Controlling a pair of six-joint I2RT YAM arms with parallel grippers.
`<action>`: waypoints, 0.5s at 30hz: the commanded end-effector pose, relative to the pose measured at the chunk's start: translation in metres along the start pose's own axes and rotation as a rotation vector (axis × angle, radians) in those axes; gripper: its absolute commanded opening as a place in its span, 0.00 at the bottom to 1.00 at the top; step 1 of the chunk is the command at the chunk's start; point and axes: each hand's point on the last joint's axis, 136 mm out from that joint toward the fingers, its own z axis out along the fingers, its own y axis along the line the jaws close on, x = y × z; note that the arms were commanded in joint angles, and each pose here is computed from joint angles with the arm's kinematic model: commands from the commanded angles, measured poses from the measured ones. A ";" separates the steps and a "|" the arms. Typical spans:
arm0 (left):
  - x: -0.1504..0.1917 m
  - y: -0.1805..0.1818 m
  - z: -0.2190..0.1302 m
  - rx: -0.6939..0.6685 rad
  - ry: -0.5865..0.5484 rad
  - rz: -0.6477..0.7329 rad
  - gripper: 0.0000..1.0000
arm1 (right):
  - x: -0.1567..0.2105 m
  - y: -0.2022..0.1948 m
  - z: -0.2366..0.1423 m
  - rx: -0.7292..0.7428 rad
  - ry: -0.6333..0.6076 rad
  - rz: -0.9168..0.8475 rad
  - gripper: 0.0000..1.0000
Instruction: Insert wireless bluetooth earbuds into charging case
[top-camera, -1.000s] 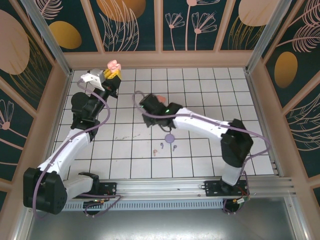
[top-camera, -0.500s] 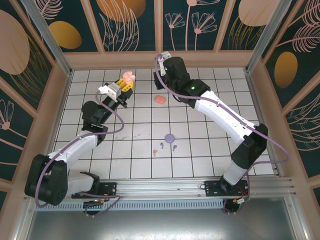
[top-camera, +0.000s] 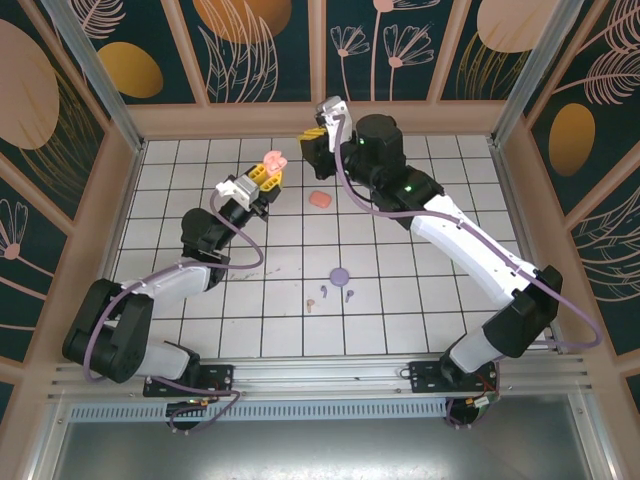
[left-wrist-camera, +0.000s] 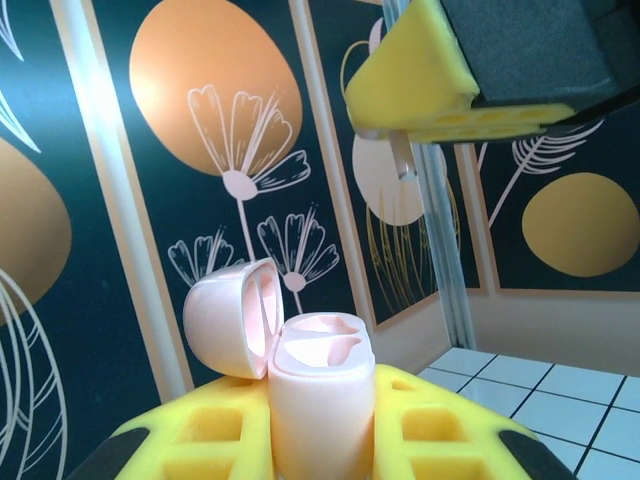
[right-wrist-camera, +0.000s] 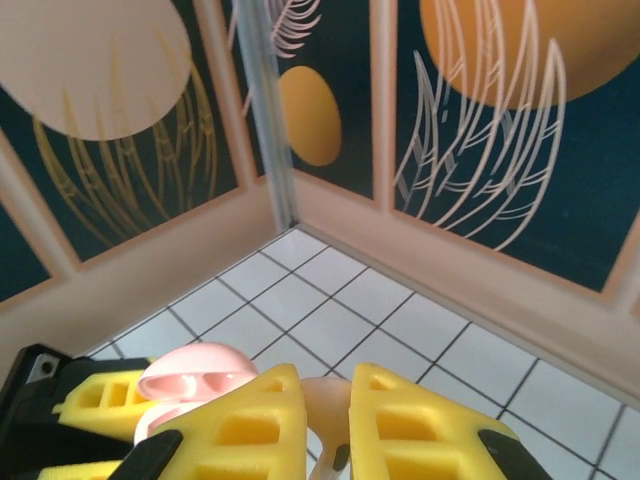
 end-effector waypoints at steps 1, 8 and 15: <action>-0.024 -0.008 0.006 0.047 -0.090 0.026 0.00 | -0.023 0.012 -0.018 -0.123 -0.092 0.028 0.13; -0.022 -0.016 0.014 0.098 -0.081 0.019 0.00 | -0.017 0.019 -0.023 -0.176 -0.092 0.037 0.13; -0.019 -0.023 0.021 0.136 -0.068 0.012 0.00 | -0.008 0.025 -0.023 -0.212 -0.087 0.043 0.13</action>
